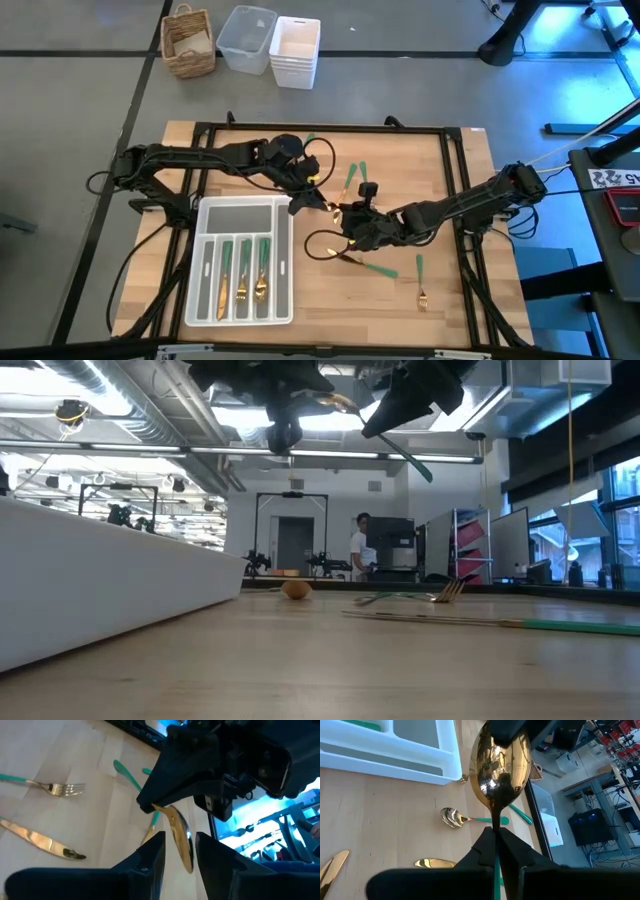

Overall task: Sort silverware
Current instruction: Put the green spoon on the silverware tray

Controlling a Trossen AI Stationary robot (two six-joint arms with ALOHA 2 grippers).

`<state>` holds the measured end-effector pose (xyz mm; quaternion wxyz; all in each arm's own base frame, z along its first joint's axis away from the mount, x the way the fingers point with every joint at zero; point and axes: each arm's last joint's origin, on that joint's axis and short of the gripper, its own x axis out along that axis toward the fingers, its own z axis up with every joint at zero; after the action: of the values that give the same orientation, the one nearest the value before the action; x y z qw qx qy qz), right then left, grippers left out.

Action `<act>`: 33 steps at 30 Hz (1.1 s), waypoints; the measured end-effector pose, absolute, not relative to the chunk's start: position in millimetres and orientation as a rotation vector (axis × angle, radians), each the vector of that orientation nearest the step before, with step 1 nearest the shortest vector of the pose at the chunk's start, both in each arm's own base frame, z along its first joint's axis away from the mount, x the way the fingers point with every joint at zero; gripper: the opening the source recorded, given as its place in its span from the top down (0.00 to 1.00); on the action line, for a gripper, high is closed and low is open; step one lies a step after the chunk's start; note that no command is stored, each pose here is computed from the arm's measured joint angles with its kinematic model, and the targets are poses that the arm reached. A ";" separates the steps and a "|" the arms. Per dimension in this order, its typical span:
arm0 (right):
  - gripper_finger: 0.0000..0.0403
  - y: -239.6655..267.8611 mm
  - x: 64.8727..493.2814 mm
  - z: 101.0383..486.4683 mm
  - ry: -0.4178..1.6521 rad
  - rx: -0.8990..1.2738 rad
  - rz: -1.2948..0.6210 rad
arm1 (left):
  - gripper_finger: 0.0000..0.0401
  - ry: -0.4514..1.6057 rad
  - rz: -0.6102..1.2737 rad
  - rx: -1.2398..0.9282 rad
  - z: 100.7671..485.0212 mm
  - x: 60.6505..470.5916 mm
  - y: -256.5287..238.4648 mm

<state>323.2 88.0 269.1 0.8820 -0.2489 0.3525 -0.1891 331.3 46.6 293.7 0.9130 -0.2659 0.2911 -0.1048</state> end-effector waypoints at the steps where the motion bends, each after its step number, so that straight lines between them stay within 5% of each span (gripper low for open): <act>1: 0.98 88.0 323.2 269.0 0.734 -0.518 -0.394 | 0.76 0.598 -0.220 -0.543 293.8 331.5 45.7; 11: 0.97 88.6 323.1 268.9 0.735 -0.516 -0.385 | 0.98 0.608 -0.242 -0.491 293.0 332.7 33.9; 33: 0.79 92.0 329.8 274.6 0.651 -0.441 -0.337 | 1.00 0.598 -0.201 -0.490 295.9 330.5 36.3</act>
<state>329.8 92.0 274.6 0.9098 -0.2140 0.3159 -0.1632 330.5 36.3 295.9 0.9212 -0.2387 0.2913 -0.0978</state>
